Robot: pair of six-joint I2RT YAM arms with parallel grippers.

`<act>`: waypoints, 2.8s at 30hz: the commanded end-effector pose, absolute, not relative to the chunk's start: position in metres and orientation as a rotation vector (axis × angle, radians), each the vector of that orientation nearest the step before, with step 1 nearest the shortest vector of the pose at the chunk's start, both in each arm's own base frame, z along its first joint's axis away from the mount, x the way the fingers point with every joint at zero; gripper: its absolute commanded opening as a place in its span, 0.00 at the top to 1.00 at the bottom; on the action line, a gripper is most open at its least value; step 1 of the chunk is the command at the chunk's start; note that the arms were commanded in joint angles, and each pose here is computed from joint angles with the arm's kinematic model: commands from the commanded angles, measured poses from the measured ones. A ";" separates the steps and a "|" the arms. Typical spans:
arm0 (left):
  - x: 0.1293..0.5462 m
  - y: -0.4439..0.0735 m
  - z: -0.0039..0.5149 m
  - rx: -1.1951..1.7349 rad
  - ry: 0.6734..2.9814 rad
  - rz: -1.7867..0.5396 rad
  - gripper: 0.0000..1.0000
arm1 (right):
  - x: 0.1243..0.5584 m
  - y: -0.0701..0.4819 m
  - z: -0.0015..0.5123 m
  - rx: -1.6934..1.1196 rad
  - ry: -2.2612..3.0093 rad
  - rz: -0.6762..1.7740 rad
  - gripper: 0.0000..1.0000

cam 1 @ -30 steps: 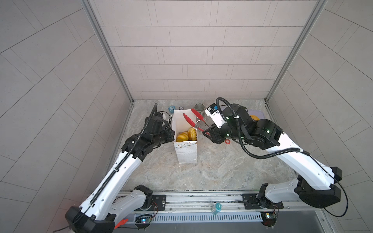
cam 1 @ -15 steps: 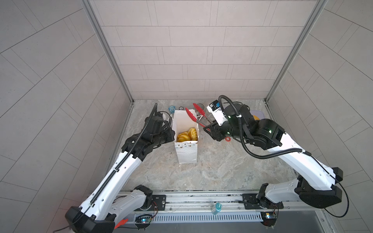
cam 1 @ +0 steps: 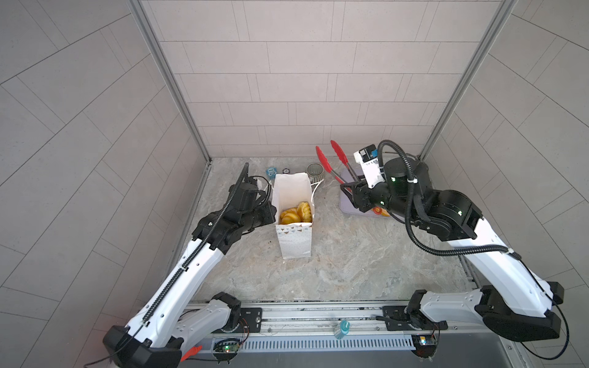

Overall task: Place the fake bread into the paper bag
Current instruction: 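Carry the empty tongs with the right gripper back to the tray, then lower the tongs and close them on the ring bread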

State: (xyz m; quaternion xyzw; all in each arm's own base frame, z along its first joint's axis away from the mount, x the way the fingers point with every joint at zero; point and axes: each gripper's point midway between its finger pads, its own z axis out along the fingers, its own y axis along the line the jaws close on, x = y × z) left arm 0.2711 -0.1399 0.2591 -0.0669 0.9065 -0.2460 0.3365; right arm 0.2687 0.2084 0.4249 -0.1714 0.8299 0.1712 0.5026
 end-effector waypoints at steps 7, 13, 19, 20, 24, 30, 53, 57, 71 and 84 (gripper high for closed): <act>0.271 -0.138 0.270 -0.163 2.339 -0.646 0.82 | 0.301 0.132 0.415 -0.019 2.031 0.516 0.47; 0.270 -0.138 0.267 -0.166 2.347 -0.642 0.82 | 0.318 0.096 0.380 0.173 2.095 0.564 0.49; 0.270 -0.139 0.266 -0.165 2.349 -0.647 0.82 | 0.330 0.064 0.345 0.331 2.126 0.585 0.49; 0.270 -0.139 0.265 -0.164 2.355 -0.649 0.82 | 0.332 0.058 0.340 0.357 2.125 0.588 0.49; 0.269 -0.139 0.264 -0.166 2.358 -0.649 0.82 | 0.336 0.038 0.324 0.444 2.130 0.595 0.49; 0.270 -0.140 0.262 -0.167 2.358 -0.656 0.82 | 0.342 0.012 0.307 0.547 2.125 0.577 0.48; 0.271 -0.145 0.264 -0.146 2.348 -0.688 0.82 | 0.376 -0.072 0.192 1.006 2.156 0.620 0.50; 0.271 -0.145 0.263 -0.146 2.350 -0.688 0.82 | 0.381 -0.085 0.179 1.072 2.165 0.637 0.50; 0.273 -0.147 0.264 -0.138 2.345 -0.696 0.82 | 0.388 -0.098 0.148 1.125 2.258 0.594 0.48; 0.274 -0.148 0.261 -0.139 2.353 -0.692 0.81 | 0.394 -0.092 0.132 1.094 2.335 0.568 0.46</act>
